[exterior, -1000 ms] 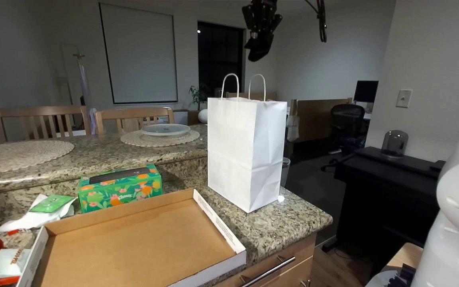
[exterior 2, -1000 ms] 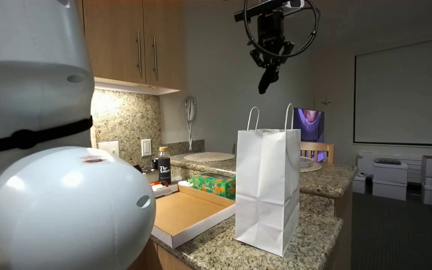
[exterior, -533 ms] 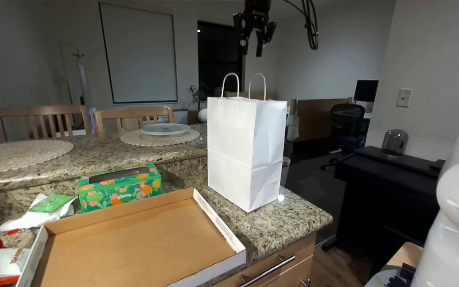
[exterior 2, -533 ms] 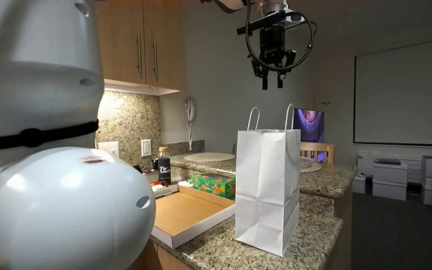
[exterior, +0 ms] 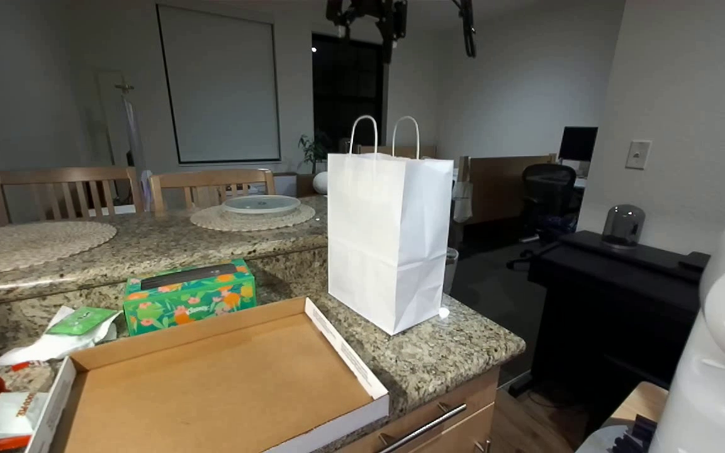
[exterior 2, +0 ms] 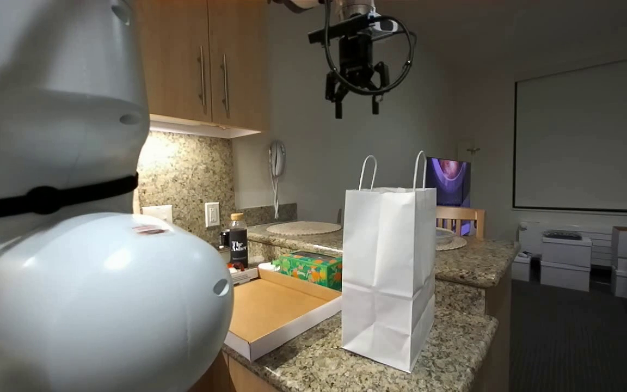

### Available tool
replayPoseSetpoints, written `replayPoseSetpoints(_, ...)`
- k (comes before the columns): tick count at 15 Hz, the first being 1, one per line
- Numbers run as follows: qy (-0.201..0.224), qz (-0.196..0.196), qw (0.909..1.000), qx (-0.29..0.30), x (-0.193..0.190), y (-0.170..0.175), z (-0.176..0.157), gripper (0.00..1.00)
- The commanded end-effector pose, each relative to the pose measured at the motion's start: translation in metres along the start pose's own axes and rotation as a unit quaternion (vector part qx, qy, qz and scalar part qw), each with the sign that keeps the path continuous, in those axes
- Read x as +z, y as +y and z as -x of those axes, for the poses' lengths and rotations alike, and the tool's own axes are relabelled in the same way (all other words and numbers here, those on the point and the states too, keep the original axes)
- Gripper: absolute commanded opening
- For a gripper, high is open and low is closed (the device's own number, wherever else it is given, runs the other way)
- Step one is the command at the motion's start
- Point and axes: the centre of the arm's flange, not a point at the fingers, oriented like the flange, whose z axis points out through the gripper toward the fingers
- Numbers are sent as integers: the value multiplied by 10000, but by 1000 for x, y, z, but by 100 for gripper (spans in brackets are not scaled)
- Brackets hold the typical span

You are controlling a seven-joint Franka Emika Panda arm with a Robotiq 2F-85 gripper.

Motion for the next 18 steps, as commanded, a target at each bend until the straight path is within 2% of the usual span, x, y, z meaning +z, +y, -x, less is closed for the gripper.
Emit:
replayPoseSetpoints(1,-78,118,9974,-712,-8,-73,30,100)
replayPoseSetpoints(4,-262,34,9930,-1150,9,-141,52,100)
replayPoseSetpoints(5,-272,-81,9931,-1135,26,-157,59,100)
replayPoseSetpoints(7,-517,-202,9949,-843,68,-186,67,100)
replayPoseSetpoints(9,-616,-274,9976,-164,117,-206,75,100)
replayPoseSetpoints(12,-584,-463,9953,624,183,-220,90,100)
replayPoseSetpoints(15,-413,-587,9881,1362,230,-222,100,100)
replayPoseSetpoints(18,-286,-449,9856,1606,262,-211,117,100)
